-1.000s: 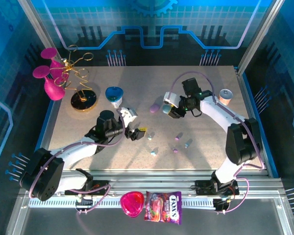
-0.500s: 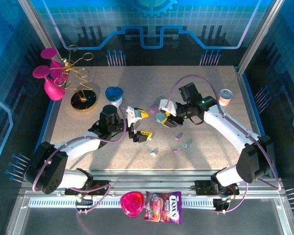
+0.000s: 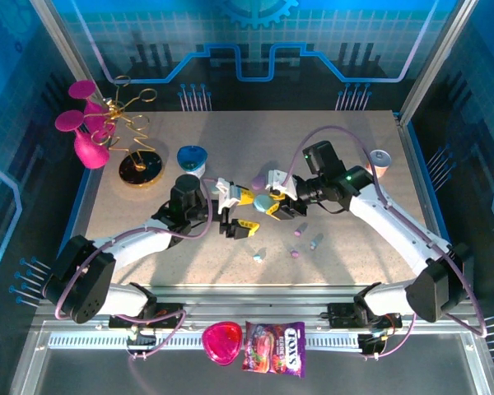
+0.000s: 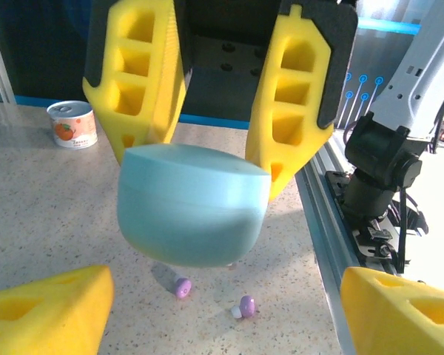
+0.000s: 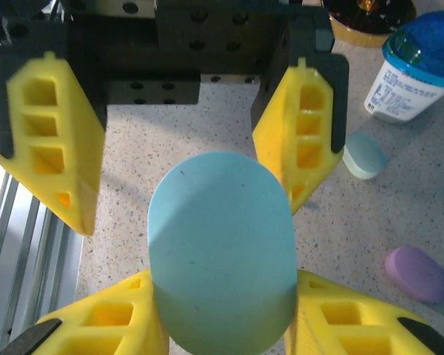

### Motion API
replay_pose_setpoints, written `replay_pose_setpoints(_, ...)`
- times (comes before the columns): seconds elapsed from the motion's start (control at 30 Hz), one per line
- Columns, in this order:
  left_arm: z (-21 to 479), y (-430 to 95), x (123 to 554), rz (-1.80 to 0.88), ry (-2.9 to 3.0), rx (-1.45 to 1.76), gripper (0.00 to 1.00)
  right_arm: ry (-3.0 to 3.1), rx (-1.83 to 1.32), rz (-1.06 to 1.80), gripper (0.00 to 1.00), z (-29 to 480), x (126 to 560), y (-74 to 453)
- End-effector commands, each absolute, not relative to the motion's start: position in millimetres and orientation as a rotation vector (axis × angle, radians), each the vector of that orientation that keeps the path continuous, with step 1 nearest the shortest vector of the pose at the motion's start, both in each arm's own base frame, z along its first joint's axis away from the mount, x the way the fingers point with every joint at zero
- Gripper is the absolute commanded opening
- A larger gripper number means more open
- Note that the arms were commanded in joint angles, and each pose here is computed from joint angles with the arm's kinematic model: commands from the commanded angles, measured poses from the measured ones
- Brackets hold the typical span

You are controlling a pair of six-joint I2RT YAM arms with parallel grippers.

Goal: Insert wireless bluetooth earbuds into charging case

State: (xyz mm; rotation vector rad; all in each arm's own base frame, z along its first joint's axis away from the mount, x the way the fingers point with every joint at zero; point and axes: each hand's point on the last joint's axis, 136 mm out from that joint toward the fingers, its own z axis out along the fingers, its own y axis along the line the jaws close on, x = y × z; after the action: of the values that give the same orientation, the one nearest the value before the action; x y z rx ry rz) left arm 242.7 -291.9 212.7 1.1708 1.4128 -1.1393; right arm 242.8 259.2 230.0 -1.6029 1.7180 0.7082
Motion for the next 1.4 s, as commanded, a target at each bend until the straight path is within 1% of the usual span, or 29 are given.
replay_pose_setpoints(0.0,228.5,-298.2,236.9,-1.156,1.326,1.214,0.78,1.682,-1.614,0.775,0.36,238.6,229.8,266.9)
replay_pose_setpoints(0.4,232.2,-299.7,235.0,-1.152,1.309,1.220,0.63,1.722,-1.654,0.741,0.36,231.1,227.6,268.4)
replay_pose_setpoints(0.73,231.9,-301.1,233.1,-1.158,1.313,1.228,0.56,1.746,-1.672,0.719,0.36,227.3,229.6,268.3)
replay_pose_setpoints(1.07,230.2,-301.9,232.8,-1.151,1.320,1.238,0.54,1.750,-1.687,0.710,0.36,227.2,229.6,268.2)
replay_pose_setpoints(1.1,230.7,-302.3,232.7,-1.150,1.318,1.238,0.54,1.751,-1.689,0.709,0.36,227.0,229.4,268.1)
replay_pose_setpoints(1.17,230.0,-302.3,233.6,-1.147,1.323,1.235,0.61,1.751,-1.693,0.711,0.36,227.1,228.5,268.1)
replay_pose_setpoints(1.23,230.8,-302.2,233.7,-1.143,1.320,1.235,0.62,1.755,-1.693,0.712,0.36,226.4,228.2,267.8)
replay_pose_setpoints(1.37,231.3,-302.6,233.9,-1.145,1.319,1.238,0.56,1.752,-1.697,0.712,0.36,227.0,227.7,268.1)
